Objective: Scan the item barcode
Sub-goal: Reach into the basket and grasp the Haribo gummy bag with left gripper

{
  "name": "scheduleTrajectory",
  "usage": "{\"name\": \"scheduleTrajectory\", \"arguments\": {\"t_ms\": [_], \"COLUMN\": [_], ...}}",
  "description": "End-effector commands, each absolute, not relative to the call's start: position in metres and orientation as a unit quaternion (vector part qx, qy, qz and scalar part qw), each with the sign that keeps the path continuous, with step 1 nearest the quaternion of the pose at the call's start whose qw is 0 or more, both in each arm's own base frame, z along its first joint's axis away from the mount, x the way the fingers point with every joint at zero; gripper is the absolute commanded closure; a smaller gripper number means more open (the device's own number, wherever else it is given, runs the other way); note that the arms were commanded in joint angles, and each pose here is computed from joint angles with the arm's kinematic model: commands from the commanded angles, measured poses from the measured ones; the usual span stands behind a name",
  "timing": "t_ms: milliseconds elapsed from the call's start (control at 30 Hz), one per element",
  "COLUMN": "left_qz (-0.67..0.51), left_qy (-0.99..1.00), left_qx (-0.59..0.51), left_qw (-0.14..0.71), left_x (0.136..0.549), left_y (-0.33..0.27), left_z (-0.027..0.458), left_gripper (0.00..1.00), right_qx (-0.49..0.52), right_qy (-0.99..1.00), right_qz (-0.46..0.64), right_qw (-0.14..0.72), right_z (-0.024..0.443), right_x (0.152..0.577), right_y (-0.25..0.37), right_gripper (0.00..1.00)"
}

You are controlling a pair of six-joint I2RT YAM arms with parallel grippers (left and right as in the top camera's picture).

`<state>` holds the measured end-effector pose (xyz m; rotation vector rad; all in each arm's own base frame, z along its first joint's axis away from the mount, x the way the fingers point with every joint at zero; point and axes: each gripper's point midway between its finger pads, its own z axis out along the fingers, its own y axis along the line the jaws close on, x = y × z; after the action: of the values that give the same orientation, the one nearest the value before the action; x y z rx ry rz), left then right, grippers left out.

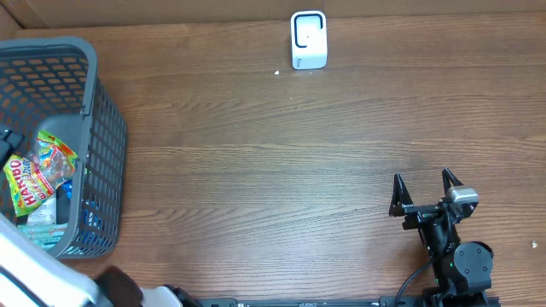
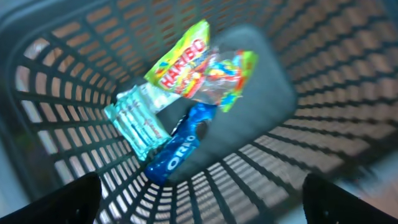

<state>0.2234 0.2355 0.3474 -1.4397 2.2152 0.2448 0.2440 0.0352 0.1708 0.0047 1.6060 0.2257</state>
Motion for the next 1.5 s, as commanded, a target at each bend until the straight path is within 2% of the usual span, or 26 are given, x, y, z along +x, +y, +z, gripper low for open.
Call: {"name": "scheduleTrajectory", "arguments": {"t_ms": [0, 67, 133, 300, 600, 933, 1367, 1400, 1467], "left_qz": [0.104, 0.113, 0.121, 0.121, 0.111, 0.117, 0.128, 0.127, 0.126], "left_qy": [0.794, 0.79, 0.783, 0.777, 0.775, 0.766, 0.774, 0.774, 0.775], "left_qx": [-0.563, -0.571, -0.582, -0.595, -0.608, -0.606, -0.58, -0.581, -0.581], "left_qw": [0.206, 0.192, 0.182, 0.169, 0.132, 0.181, 0.22, 0.219, 0.217], "left_x": [0.227, 0.23, 0.233, 0.246, 0.262, 0.283, 0.289, 0.288, 0.286], "left_y": [0.256, 0.265, 0.274, 0.289, 0.3, 0.321, 0.325, 0.324, 0.322], "left_z": [0.326, 0.316, 0.308, 0.283, 0.193, 0.124, 0.073, 0.07, 0.066], "left_gripper": [0.06, 0.05, 0.0, 0.0, 0.0, 0.02, 0.0, 0.0, 0.13], "right_qx": [-0.002, -0.002, -0.002, -0.002, -0.002, -0.001, -0.002, -0.002, -0.002], "right_qy": [0.715, 0.715, 0.715, 0.715, 0.715, 0.715, 0.715, 0.715, 0.715], "right_qz": [0.104, 0.104, 0.104, 0.104, 0.104, 0.105, 0.104, 0.104, 0.104], "right_qw": [0.691, 0.691, 0.691, 0.691, 0.691, 0.691, 0.691, 0.691, 0.691], "right_z": [0.17, 0.17, 0.17, 0.17, 0.17, 0.17, 0.17, 0.17, 0.17], "right_x": [0.244, 0.244, 0.244, 0.244, 0.244, 0.244, 0.244, 0.244, 0.244], "right_y": [0.037, 0.037, 0.037, 0.037, 0.037, 0.037, 0.037, 0.037, 0.037], "right_gripper": [0.0, 0.0, 0.0, 0.0, 0.0, 0.0, 0.0, 0.0, 0.0]}}
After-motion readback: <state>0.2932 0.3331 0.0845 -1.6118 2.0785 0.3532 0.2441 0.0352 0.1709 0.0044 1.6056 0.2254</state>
